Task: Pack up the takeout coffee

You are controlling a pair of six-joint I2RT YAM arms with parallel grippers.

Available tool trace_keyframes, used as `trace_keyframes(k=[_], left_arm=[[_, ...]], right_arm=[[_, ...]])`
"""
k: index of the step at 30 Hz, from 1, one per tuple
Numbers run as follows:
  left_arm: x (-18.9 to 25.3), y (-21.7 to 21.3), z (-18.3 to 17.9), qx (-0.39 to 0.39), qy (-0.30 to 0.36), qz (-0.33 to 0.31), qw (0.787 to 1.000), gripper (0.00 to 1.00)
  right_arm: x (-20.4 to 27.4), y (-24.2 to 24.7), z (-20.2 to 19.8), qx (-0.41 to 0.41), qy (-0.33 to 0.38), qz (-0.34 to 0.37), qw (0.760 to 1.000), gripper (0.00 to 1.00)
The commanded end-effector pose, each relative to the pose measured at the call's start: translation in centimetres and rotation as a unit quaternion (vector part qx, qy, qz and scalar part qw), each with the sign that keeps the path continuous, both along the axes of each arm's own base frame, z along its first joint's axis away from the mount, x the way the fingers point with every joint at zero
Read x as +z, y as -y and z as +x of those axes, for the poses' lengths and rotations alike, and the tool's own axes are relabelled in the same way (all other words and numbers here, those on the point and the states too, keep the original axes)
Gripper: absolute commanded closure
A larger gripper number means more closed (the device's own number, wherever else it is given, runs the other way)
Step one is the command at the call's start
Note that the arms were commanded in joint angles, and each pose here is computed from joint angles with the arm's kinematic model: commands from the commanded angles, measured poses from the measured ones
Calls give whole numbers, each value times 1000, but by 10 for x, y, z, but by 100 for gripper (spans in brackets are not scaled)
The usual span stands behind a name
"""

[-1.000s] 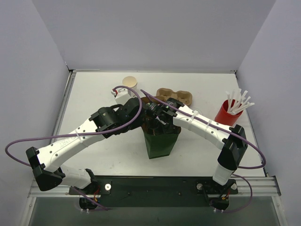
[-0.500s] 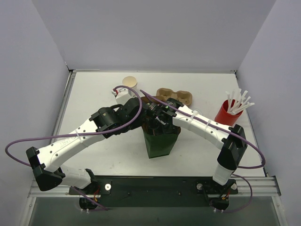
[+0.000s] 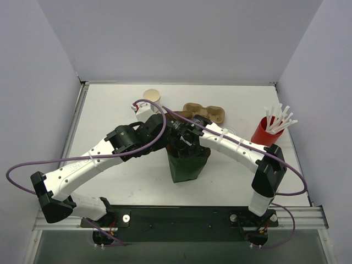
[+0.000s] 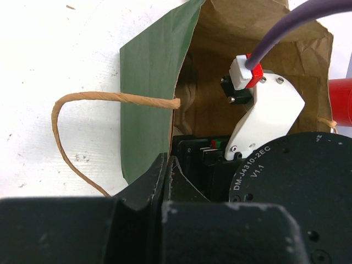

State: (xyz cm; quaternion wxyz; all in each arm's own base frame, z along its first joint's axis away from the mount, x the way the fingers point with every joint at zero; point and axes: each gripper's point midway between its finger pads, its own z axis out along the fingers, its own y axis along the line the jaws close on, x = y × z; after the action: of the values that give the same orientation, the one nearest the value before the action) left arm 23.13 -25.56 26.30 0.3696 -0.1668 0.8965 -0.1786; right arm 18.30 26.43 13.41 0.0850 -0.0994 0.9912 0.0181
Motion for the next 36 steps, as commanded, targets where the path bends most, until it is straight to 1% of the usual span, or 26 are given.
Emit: trace_keyframes(k=[1, 12, 17, 23, 30, 34, 36], left_arm=[[7, 3, -6, -17, -2, -17, 1000, 100], [7, 7, -6, -26, -2, -19, 999, 100], [7, 6, -4, -35, 5, -8, 999, 100], [4, -3, 0, -33, 3, 42, 999, 100], [1, -9, 5, -44, 5, 92, 995, 100], [3, -15, 8, -35, 14, 104, 994, 100], [6, -16, 9, -38, 20, 108, 993, 100]], right_arm=[[-18, 12, 10, -5, 0, -38, 999, 51], [-14, 15, 8, -4, -1, -39, 999, 51], [-6, 13, 10, -5, 8, -31, 999, 51], [31, 8, 20, -7, 43, -6, 999, 52], [85, 3, 27, -17, 95, 49, 994, 52], [112, 1, 30, -21, 118, 77, 990, 52], [121, 5, 30, -25, 128, 79, 988, 52]])
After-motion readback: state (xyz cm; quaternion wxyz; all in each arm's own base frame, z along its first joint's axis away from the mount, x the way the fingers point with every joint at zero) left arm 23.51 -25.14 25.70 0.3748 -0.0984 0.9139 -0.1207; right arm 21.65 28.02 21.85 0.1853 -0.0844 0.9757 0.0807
